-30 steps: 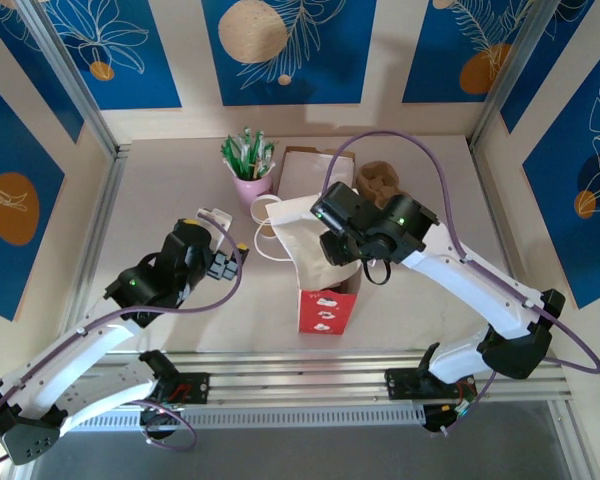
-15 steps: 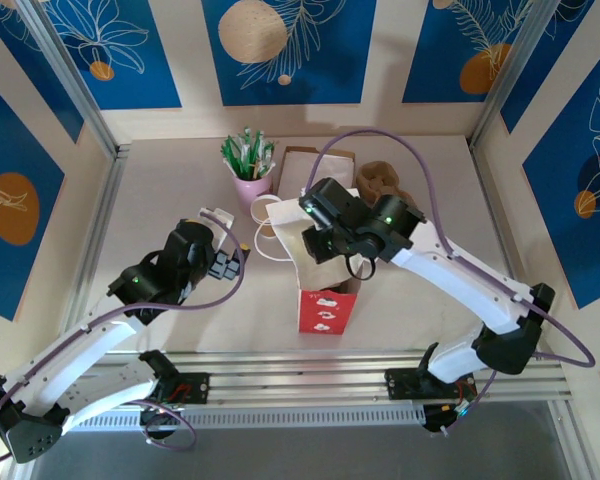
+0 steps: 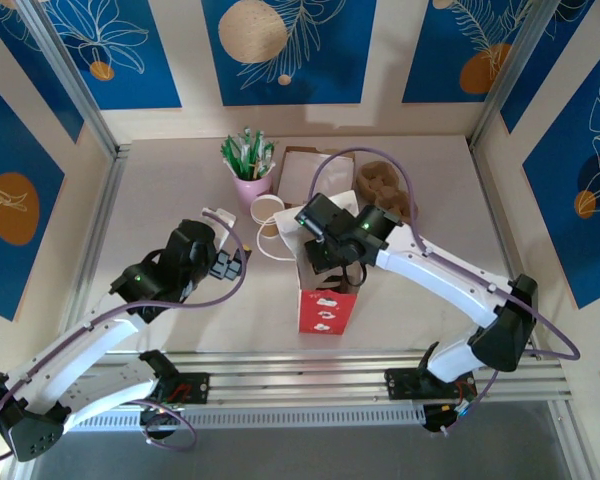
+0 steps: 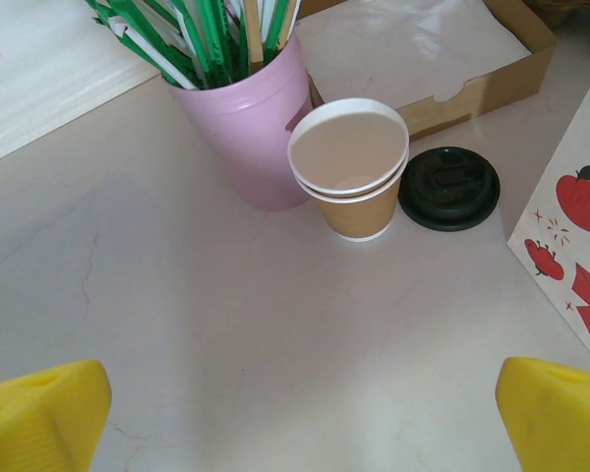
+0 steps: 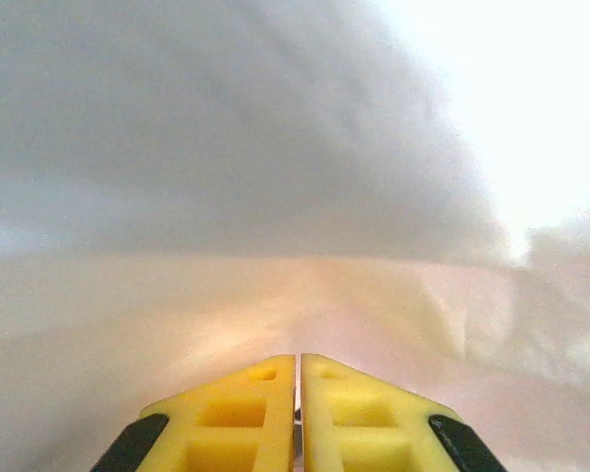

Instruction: Pack the takeout coffee

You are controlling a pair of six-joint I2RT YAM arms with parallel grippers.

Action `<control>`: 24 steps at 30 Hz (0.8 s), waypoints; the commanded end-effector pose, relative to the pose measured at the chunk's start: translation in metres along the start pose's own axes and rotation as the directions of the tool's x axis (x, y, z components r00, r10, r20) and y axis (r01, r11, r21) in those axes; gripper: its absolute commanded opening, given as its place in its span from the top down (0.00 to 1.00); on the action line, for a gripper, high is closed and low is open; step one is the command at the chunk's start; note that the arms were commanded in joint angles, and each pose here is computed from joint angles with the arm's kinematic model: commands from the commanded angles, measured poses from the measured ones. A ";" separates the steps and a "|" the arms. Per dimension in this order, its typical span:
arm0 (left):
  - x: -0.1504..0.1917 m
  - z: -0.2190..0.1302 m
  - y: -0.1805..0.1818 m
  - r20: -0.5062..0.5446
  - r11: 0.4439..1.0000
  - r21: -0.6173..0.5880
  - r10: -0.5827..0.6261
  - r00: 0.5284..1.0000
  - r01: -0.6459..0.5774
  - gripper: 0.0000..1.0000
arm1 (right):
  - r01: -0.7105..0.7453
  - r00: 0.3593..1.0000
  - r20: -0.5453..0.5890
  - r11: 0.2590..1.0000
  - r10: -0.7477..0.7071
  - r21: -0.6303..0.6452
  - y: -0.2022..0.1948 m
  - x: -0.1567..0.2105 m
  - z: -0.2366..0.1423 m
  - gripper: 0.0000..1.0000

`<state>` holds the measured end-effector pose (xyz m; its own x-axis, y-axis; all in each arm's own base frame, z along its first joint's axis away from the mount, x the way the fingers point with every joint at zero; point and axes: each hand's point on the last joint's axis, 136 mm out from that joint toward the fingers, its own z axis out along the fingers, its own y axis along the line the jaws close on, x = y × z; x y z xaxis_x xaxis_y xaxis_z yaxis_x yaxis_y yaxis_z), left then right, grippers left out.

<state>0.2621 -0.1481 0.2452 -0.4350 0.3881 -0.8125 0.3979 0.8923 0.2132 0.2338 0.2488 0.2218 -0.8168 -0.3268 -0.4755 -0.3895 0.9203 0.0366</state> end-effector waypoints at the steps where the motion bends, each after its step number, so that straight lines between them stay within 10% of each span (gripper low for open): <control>1: 0.001 0.002 0.001 -0.003 1.000 0.006 -0.002 1.000 0.002 0.00 | -0.028 0.988 0.152 0.996 0.040 -0.084 0.004 -0.029 -0.055 0.88; 15: 0.002 0.003 0.002 -0.009 1.000 0.002 0.002 1.000 -0.002 0.00 | 0.024 0.962 0.272 0.980 0.030 -0.195 0.026 -0.085 -0.059 0.33; 24: 0.003 0.004 0.002 -0.013 1.000 0.001 0.009 1.000 -0.009 0.00 | 0.050 0.969 0.245 0.984 -0.006 -0.172 0.033 -0.082 -0.039 0.37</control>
<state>0.2622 -0.1482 0.2449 -0.4355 0.3888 -0.8119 0.4019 0.8910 0.2111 0.2728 0.2960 0.2862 -0.7044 -0.2718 -0.6557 -0.4796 0.8633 0.1573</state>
